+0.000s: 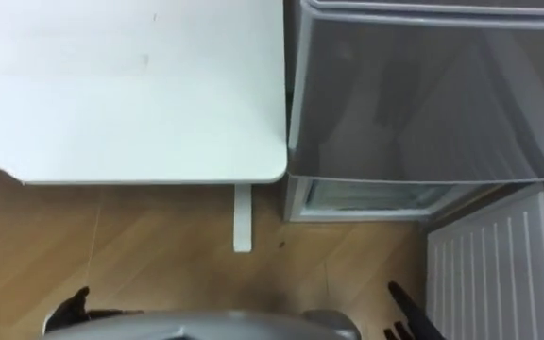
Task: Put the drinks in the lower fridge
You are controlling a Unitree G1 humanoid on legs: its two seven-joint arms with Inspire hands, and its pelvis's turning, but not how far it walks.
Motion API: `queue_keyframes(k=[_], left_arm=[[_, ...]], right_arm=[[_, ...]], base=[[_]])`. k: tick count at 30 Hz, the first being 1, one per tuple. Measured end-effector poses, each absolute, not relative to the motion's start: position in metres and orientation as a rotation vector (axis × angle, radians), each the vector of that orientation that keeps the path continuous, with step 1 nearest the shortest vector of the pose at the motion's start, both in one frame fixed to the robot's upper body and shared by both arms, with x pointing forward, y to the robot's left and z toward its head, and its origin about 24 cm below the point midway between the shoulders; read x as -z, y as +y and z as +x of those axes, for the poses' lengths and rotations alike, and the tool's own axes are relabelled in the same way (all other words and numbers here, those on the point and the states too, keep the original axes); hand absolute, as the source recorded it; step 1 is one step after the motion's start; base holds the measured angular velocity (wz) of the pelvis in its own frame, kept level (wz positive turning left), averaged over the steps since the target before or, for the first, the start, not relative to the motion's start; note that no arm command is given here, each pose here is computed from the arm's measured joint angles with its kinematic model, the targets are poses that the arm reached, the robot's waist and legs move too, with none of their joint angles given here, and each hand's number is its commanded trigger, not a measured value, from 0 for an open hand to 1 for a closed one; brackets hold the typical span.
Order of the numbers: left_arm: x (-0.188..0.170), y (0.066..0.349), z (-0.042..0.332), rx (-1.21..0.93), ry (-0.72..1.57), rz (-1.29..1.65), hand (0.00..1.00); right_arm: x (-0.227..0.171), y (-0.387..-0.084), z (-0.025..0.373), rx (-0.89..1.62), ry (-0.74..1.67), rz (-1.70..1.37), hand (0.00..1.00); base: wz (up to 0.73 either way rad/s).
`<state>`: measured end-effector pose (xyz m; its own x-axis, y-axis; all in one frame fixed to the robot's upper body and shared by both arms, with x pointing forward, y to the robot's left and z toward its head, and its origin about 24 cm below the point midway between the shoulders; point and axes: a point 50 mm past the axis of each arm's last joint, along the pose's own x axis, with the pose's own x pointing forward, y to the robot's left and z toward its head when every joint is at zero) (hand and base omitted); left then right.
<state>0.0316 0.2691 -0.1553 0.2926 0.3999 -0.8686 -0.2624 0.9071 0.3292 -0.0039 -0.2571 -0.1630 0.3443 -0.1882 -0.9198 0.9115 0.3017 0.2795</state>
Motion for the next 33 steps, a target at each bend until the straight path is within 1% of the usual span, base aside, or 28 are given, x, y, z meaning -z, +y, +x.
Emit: queue_keyframes(k=[3, 6, 9, 12, 14, 15, 18, 20, 23, 27, 33], left_arm=[[0.157, 0.268, 0.024, -0.459, 1.217, 0.128, 0.0], [0.157, 0.267, 0.018, -0.475, 1.229, 0.114, 0.0], [0.157, 0.268, 0.013, -0.477, 1.242, 0.116, 0.0], [0.157, 0.268, 0.014, -0.473, 1.237, 0.119, 0.0], [0.157, 0.268, 0.017, -0.453, 1.236, 0.141, 0.0], [0.157, 0.268, 0.017, -0.449, 1.235, 0.147, 0.0], [0.156, 0.269, 0.022, -0.44, 1.22, 0.164, 0.0], [0.154, 0.269, 0.028, -0.437, 1.197, 0.173, 0.0], [0.153, 0.27, 0.033, -0.438, 1.177, 0.186, 0.0], [0.15, 0.271, 0.034, -0.433, 1.153, 0.2, 0.0], [0.151, 0.273, 0.012, -0.462, 1.212, 0.199, 0.0]], right_arm=[[0.163, -0.258, -0.002, 0.885, 0.915, 0.979, 0.0], [0.161, -0.264, 0.01, 0.938, 0.854, 1.004, 0.0], [0.155, -0.278, 0.031, 0.937, 0.765, 0.984, 0.0], [0.144, -0.287, 0.061, 0.87, 0.681, 0.94, 0.0], [0.132, -0.295, 0.088, 0.808, 0.623, 0.854, 0.0], [0.129, -0.296, 0.094, 0.793, 0.609, 0.827, 0.0], [0.106, -0.305, 0.124, 0.73, 0.527, 0.698, 0.0], [0.077, -0.311, 0.15, 0.666, 0.419, 0.571, 0.0], [0.045, -0.313, 0.171, 0.624, 0.3, 0.411, 0.0], [0.026, -0.322, 0.169, 0.675, 0.239, 0.298, 0.0], [-0.009, -0.348, 0.167, 0.789, 0.114, 0.213, 0.0]], base=[[-0.09], [-0.06], [-0.05], [0.0], [-0.11], [-0.15], [-0.14], [-0.15], [-0.09], [-0.07], [-0.18]])
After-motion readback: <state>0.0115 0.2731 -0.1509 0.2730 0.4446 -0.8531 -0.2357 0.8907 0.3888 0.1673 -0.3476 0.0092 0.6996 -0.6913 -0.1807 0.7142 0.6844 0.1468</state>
